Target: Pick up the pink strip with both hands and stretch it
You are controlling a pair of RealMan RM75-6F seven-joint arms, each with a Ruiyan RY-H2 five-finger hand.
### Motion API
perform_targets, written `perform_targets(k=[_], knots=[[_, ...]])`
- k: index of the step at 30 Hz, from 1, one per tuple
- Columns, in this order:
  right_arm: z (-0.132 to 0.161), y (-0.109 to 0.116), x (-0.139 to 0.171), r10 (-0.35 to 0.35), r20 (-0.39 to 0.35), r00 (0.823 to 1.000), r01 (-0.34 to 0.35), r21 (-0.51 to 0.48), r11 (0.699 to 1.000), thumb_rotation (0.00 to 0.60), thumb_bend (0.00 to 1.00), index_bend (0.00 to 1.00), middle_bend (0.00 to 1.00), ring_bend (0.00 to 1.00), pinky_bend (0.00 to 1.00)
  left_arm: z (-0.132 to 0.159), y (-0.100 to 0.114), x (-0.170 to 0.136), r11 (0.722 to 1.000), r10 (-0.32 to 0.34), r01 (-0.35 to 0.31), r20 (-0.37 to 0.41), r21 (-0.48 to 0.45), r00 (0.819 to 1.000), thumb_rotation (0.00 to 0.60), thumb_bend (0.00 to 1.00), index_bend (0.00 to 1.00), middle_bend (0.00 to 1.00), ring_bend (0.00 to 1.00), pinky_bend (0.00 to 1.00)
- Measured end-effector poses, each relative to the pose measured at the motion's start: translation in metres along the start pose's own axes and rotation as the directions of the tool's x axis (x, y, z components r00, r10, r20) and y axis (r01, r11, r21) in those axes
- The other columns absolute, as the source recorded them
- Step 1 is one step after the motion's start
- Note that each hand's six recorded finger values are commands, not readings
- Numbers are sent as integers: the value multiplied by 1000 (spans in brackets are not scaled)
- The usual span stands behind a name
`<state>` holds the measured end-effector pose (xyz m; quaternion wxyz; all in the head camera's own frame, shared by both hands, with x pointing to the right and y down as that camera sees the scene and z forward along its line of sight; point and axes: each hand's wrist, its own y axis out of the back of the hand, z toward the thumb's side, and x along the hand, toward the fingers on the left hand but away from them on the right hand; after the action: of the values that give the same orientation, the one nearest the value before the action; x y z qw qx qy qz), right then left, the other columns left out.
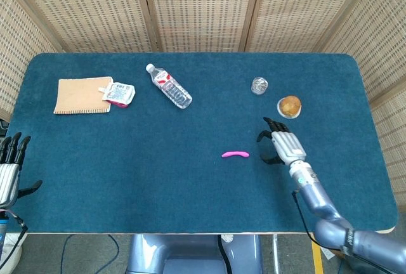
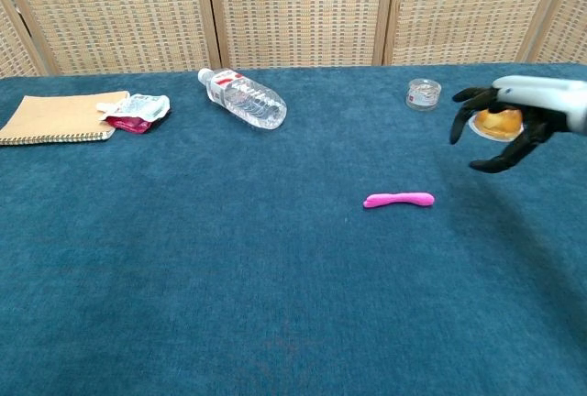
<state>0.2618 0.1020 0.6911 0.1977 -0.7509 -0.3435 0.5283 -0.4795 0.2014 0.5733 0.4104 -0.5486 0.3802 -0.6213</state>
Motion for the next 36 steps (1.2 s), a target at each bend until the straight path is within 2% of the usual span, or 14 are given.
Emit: perform_targets(k=[6,13,22,36], knots=[[2,-27,-18,33,32,999,-33,11,999,600,475,441,0,0,0,1,-3,4,1000,-8,8,1,0,1000,600,0,0,0,0,0],[16,-52,-35,58,25,998,-59,40,997,600,489,455,0,0,0,2,-5,5,1000,-15,15,0,1,1000,600,0,0,0,0,0],[20,-67,-37,80,35,996,-81,20,997,600,494,487,0,0,0,0,-6,4,1000,-20,20,-8,0,1000,600,0,0,0,0,0],[16,-73,-40,79,41,996,-79,-14,997,600,500,519,0,0,0,0,-7,4,1000,-25,25,-10,1,1000,600,0,0,0,0,0]])
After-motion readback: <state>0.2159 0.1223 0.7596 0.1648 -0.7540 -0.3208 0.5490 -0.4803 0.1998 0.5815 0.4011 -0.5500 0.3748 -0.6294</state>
